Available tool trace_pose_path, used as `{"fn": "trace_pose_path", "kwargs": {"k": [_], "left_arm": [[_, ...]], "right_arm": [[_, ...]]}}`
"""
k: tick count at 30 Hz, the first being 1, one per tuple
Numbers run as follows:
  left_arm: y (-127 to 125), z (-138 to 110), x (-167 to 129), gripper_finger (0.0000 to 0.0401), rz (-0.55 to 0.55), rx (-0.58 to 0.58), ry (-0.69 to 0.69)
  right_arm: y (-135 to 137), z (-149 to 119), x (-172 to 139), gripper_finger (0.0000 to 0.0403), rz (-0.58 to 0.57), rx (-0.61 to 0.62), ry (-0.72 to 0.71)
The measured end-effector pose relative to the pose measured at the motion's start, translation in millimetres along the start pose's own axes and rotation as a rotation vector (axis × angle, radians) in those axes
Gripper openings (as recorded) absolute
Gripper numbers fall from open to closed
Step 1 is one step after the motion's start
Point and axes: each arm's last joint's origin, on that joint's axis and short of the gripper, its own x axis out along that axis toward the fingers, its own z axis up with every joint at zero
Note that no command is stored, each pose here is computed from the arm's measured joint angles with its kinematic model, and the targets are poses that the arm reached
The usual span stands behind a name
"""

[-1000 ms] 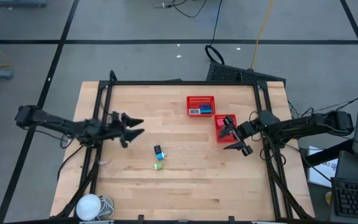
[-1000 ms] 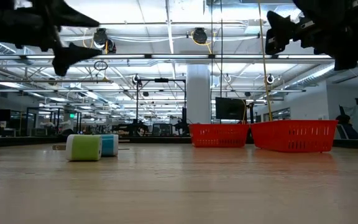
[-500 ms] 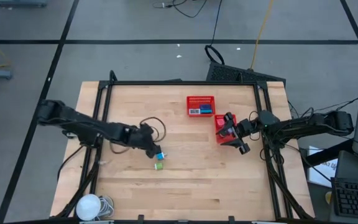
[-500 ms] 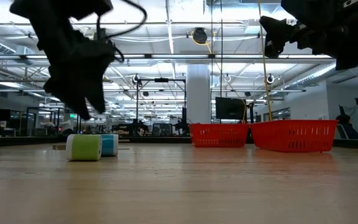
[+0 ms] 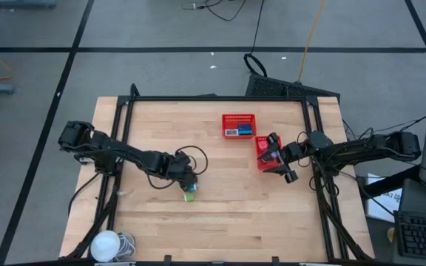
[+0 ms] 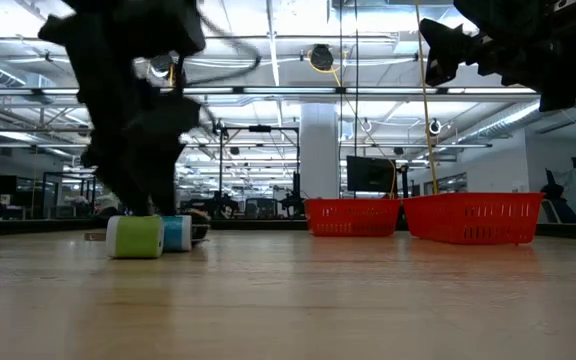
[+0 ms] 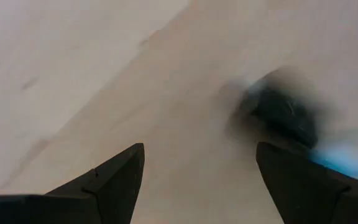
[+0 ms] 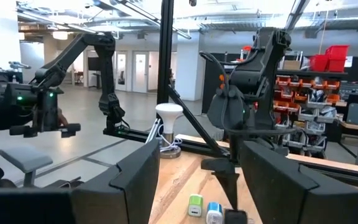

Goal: Pick & Place Office items
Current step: Put the black charger adapter into the bottom red bin

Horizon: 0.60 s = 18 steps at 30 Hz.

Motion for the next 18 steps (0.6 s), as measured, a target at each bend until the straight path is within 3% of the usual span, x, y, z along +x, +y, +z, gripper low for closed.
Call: {"fn": "trace_pose_path", "kwargs": {"k": [3, 9, 18], "left_arm": [[13, -1, 5, 0.031, 0.117, -0.031, 0.017], [34, 8, 5, 0.031, 0.251, -0.212, 0.035], [25, 18, -3, 0.031, 0.012, -0.314, 0.12]], "right_arm": [[0, 0, 0, 0.0212, 0.0, -0.02, 0.0], [0, 0, 0, 0.0212, 0.0, -0.039, -0.002], [0, 0, 0, 0.0212, 0.0, -0.039, -0.002]]}}
